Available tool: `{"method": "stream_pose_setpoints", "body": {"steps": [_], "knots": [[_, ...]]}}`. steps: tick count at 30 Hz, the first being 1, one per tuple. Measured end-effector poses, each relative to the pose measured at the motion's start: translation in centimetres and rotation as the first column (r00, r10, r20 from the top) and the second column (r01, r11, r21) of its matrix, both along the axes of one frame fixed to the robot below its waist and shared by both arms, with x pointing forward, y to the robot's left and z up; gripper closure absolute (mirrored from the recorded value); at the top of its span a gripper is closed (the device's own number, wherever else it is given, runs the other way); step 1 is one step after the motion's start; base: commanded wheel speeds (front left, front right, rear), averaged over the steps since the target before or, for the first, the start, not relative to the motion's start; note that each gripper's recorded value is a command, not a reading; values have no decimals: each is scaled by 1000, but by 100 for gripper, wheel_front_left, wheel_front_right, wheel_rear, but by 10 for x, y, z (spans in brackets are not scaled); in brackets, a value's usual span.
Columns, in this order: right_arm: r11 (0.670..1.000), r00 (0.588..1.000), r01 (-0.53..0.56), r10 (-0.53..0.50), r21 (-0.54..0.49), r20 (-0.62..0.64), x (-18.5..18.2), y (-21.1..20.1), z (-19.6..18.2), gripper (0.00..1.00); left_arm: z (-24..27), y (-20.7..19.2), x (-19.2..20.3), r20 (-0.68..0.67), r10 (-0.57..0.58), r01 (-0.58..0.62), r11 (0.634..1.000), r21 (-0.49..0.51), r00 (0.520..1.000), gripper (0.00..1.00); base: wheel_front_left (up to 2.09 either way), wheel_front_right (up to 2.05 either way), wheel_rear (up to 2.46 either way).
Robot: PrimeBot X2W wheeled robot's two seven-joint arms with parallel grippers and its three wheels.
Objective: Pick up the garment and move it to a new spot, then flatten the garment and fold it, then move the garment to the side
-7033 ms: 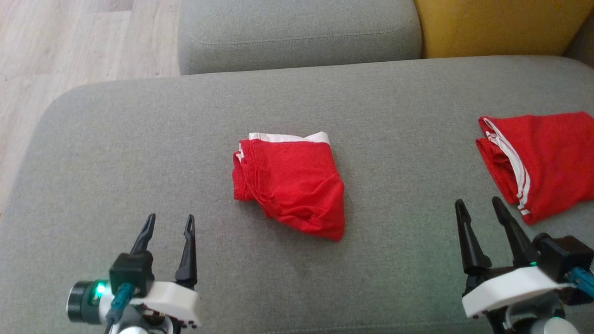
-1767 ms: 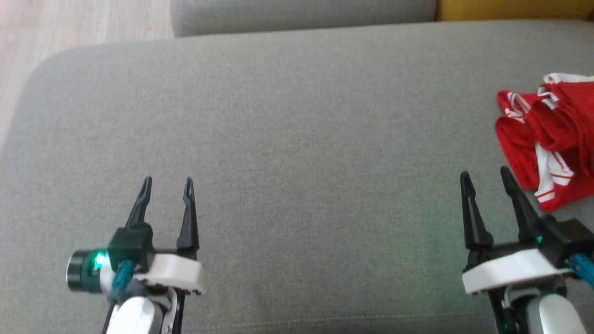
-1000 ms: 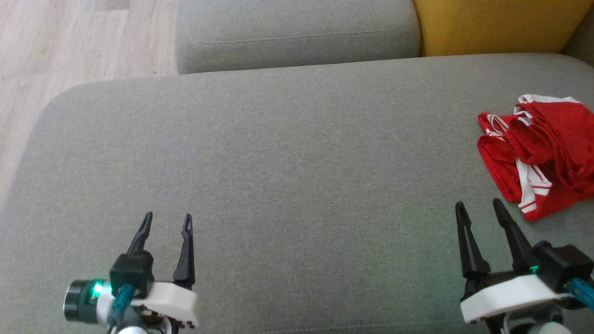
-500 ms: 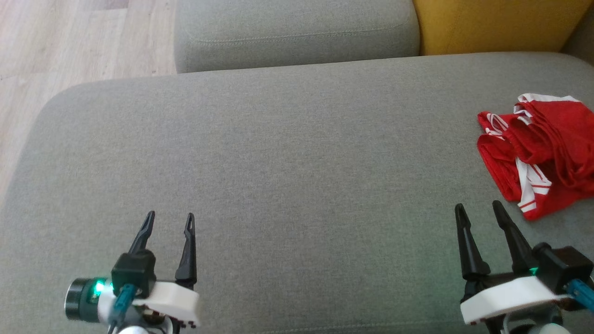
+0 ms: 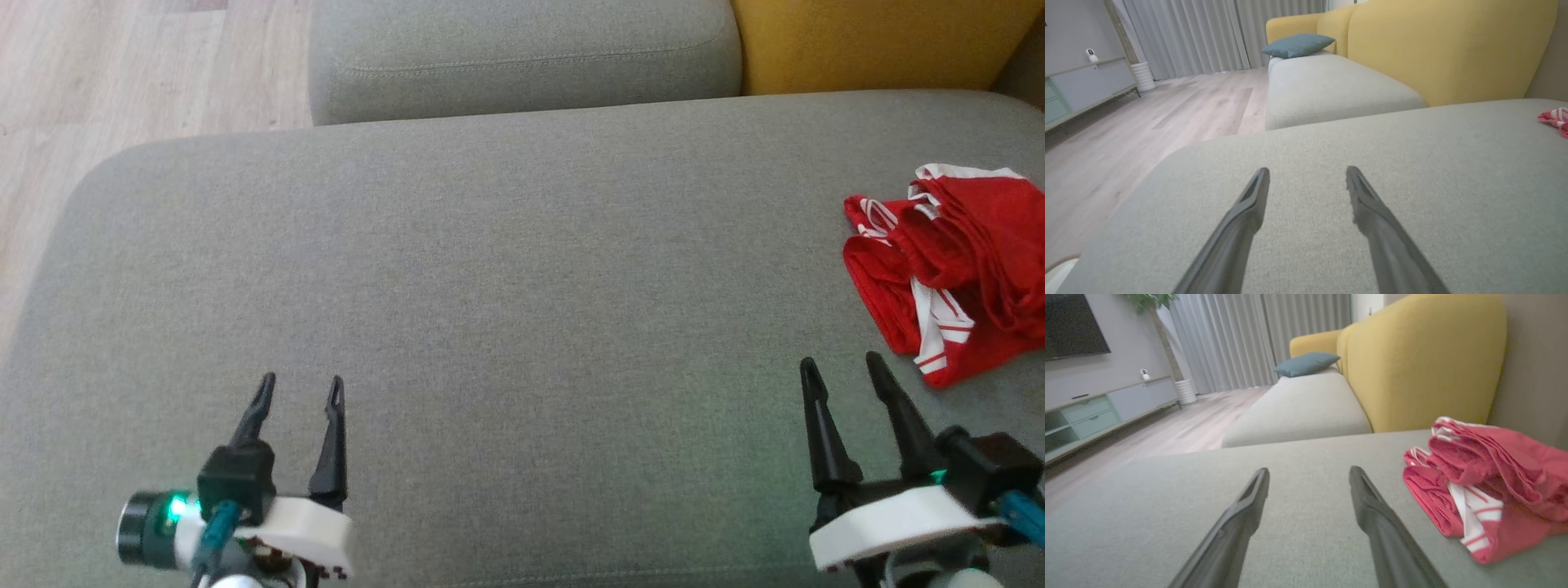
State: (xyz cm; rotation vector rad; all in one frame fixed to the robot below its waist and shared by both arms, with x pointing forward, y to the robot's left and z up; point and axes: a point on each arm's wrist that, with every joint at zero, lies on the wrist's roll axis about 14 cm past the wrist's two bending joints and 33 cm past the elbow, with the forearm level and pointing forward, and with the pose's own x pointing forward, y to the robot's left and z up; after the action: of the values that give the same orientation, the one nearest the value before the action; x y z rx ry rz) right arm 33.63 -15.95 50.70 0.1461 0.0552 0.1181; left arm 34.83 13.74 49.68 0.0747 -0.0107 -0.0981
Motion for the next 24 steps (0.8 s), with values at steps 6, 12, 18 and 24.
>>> {"method": "stream_pose_setpoints", "body": {"steps": [6, 12, 18, 24], "knots": [[1000, 996, 2, -2, 8, -86, -7, 0, -27, 100, -30, 0, -13, -98, 10, -11, 1000, -2, 995, 100, 0, 0, 0], [997, 994, 16, -8, 80, -107, -9, -1, -32, 100, -36, 2, -14, -137, 20, -30, 997, -72, 990, 100, 0, 0, 0], [988, 993, 31, -13, 151, -117, -9, -1, -34, 100, -42, 2, -14, -178, 20, -46, 988, -145, 984, 100, 0, 0, 0], [975, 991, 47, -18, 218, -132, -9, -2, -37, 100, -47, 9, -13, -216, 36, -82, 975, -208, 976, 100, 0, 0, 0]]}}
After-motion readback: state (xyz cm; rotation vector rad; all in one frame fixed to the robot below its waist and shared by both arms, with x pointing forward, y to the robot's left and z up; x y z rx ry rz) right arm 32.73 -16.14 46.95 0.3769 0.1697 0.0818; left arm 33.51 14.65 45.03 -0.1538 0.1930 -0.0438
